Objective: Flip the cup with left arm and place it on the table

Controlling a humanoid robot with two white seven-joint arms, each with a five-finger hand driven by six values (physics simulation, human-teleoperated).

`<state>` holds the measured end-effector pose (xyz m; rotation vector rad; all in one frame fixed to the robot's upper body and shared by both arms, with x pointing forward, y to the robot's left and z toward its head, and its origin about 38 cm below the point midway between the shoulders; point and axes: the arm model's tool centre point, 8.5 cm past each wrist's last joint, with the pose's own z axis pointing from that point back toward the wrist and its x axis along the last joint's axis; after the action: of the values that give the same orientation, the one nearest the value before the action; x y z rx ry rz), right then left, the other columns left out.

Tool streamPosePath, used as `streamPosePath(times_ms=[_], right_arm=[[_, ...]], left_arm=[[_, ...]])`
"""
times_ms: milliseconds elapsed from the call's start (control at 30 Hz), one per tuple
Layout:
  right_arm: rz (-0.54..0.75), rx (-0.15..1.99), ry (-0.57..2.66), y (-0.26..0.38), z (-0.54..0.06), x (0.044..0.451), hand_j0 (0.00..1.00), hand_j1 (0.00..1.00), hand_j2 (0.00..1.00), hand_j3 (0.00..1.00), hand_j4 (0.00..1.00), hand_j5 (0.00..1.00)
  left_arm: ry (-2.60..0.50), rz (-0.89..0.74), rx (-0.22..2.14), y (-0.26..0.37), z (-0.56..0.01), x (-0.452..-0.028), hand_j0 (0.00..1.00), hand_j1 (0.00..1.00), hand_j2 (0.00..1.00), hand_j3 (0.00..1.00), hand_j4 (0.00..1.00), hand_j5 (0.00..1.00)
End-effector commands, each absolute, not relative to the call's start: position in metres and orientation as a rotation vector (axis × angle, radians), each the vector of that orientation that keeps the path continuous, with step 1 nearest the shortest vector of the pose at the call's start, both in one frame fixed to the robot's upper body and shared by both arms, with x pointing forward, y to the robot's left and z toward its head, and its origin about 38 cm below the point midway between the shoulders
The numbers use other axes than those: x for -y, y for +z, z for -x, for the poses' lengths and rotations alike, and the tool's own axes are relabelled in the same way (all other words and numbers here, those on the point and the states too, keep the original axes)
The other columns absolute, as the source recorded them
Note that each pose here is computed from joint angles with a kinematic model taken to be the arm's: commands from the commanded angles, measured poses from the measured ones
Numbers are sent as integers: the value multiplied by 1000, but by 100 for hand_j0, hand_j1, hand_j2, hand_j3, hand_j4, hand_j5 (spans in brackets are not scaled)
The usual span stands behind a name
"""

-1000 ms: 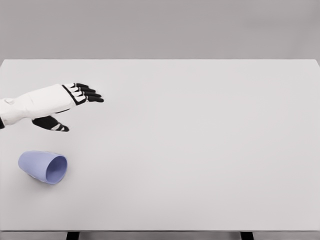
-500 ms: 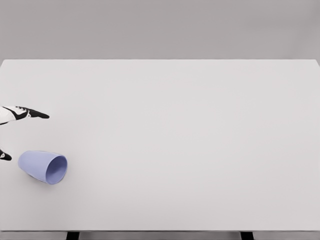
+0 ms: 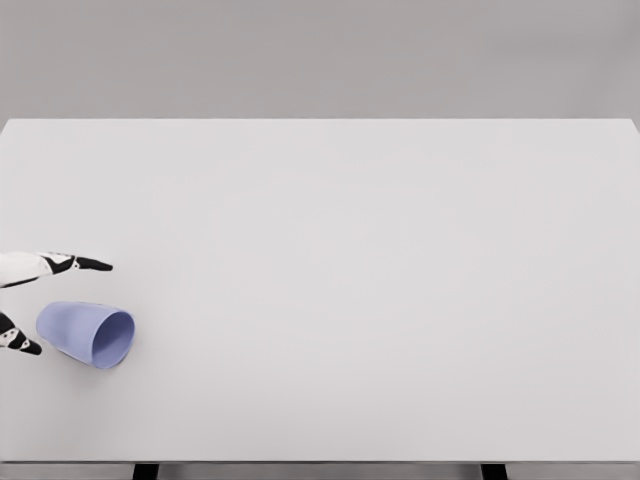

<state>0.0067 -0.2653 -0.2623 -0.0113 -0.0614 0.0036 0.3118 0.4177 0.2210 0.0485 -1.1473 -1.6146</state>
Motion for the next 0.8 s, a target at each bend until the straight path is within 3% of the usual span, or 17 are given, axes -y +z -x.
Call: streamPosePath(times_ms=[0, 767], right_arm=[[11, 63, 4, -262, -7, 265, 100, 100, 100, 100, 100, 100], [11, 61, 4, -262, -7, 265, 100, 100, 100, 100, 100, 100]], left_arm=[[-1634, -50, 1138, 216, -311, -416, 100, 100, 100, 100, 100, 100], [-1677, -15, 1135, 178, -306, -394, 100, 100, 100, 100, 100, 100]])
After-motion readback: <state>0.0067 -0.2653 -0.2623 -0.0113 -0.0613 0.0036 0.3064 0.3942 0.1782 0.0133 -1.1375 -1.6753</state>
